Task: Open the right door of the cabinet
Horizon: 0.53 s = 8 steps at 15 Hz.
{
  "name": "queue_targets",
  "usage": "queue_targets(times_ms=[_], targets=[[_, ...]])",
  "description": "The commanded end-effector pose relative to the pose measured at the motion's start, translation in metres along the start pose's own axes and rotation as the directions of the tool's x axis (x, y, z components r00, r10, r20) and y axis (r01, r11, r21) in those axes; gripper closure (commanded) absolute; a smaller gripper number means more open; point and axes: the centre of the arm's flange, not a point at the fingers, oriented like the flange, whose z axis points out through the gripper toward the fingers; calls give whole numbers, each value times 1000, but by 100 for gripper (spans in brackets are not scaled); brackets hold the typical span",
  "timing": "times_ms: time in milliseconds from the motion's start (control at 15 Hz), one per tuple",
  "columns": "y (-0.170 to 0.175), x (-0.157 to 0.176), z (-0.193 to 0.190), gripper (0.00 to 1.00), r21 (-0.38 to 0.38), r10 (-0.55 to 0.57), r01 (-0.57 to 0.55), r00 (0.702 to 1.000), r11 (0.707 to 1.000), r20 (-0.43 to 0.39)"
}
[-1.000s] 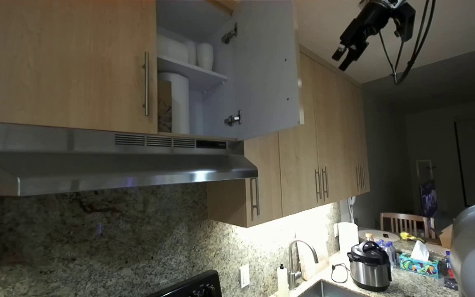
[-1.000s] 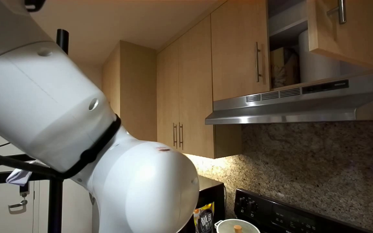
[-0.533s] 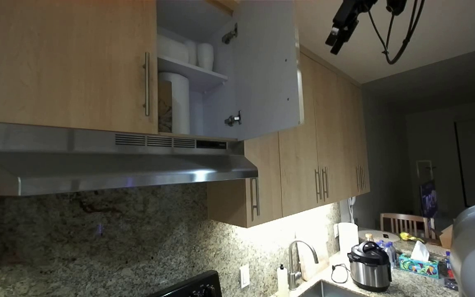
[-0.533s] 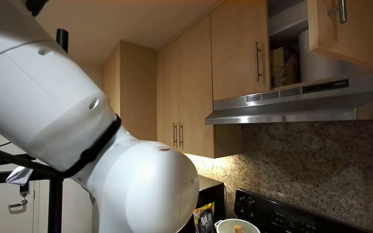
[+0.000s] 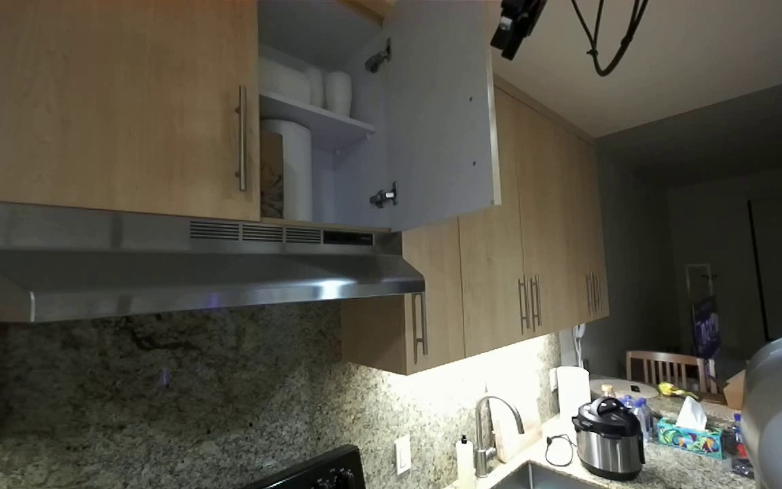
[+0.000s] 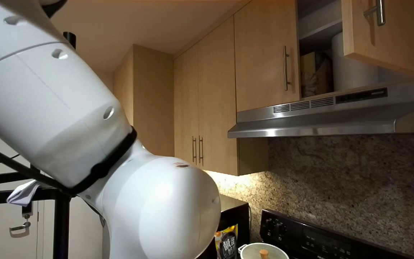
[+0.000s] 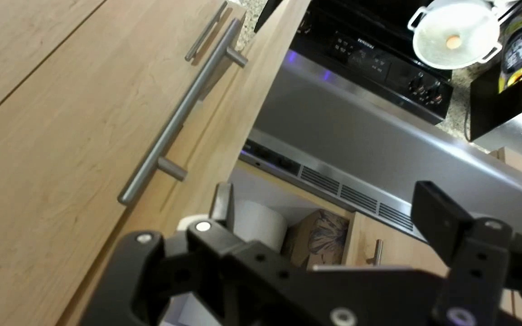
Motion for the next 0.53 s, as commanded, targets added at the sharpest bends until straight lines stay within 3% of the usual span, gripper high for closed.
queue_targets(times_ms=[0, 200, 467], targets=[[-26, 43, 14, 0, -115, 93, -99, 994, 988, -58], [-44, 77, 20, 0, -180, 203, -228, 967, 957, -151], [-49, 99, 32, 0, -259, 325, -377, 919, 889, -224]])
